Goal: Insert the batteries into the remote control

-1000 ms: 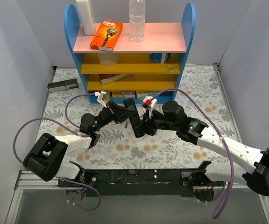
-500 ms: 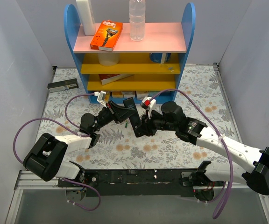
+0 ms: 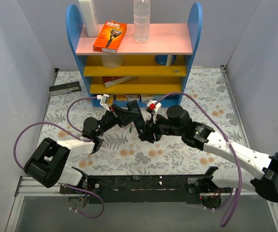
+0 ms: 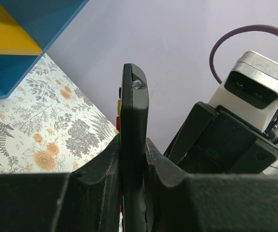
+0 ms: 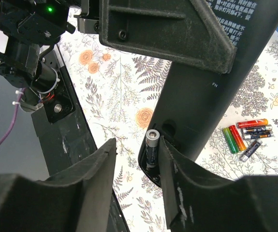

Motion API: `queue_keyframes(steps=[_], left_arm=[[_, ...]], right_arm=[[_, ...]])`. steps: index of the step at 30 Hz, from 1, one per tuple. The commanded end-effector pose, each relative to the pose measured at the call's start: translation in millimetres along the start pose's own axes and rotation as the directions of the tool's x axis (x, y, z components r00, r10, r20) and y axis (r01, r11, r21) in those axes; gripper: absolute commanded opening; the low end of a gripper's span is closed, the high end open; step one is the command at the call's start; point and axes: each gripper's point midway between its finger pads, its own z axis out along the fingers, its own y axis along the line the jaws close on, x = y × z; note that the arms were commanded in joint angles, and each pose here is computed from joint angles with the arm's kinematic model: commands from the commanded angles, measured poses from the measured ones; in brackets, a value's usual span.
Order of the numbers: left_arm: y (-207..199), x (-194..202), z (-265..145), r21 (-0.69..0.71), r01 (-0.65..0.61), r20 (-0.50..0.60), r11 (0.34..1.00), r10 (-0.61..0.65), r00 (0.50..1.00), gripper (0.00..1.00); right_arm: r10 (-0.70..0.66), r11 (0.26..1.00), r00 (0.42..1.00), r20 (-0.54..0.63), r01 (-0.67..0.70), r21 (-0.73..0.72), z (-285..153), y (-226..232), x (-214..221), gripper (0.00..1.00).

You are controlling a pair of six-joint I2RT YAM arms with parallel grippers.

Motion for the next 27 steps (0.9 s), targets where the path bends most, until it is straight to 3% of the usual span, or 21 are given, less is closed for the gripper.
queue_keyframes(steps=[1, 15, 17, 21, 27], left_arm=[[-52, -25, 1, 0.188, -0.109, 0.086, 0.976, 0.094, 0.992, 0.0], [-53, -24, -1, 0.184, -0.106, 0.087, 0.977, 0.091, 0.992, 0.0], [-52, -24, -1, 0.18, -0.102, 0.083, 0.978, 0.088, 0.993, 0.0], [-53, -23, -1, 0.177, -0.104, 0.069, 0.979, 0.093, 0.993, 0.0], [-52, -22, -1, 0.165, -0.099, 0.062, 0.981, 0.09, 0.994, 0.0]], right_arm=[[-0.036, 0.996, 0.998, 0.046, 0.032, 0.082, -11, -11, -18, 0.5], [-0.087, 0.99, 0.994, 0.06, 0.08, 0.113, -27, -11, -30, 0.59], [-0.136, 0.986, 0.988, 0.075, 0.128, 0.104, -33, -8, -36, 0.63], [-0.362, 0.932, 0.928, 0.094, 0.362, 0.016, -40, 6, -41, 0.65], [-0.453, 0.885, 0.88, 0.144, 0.463, -0.049, -52, 26, -63, 0.64]])
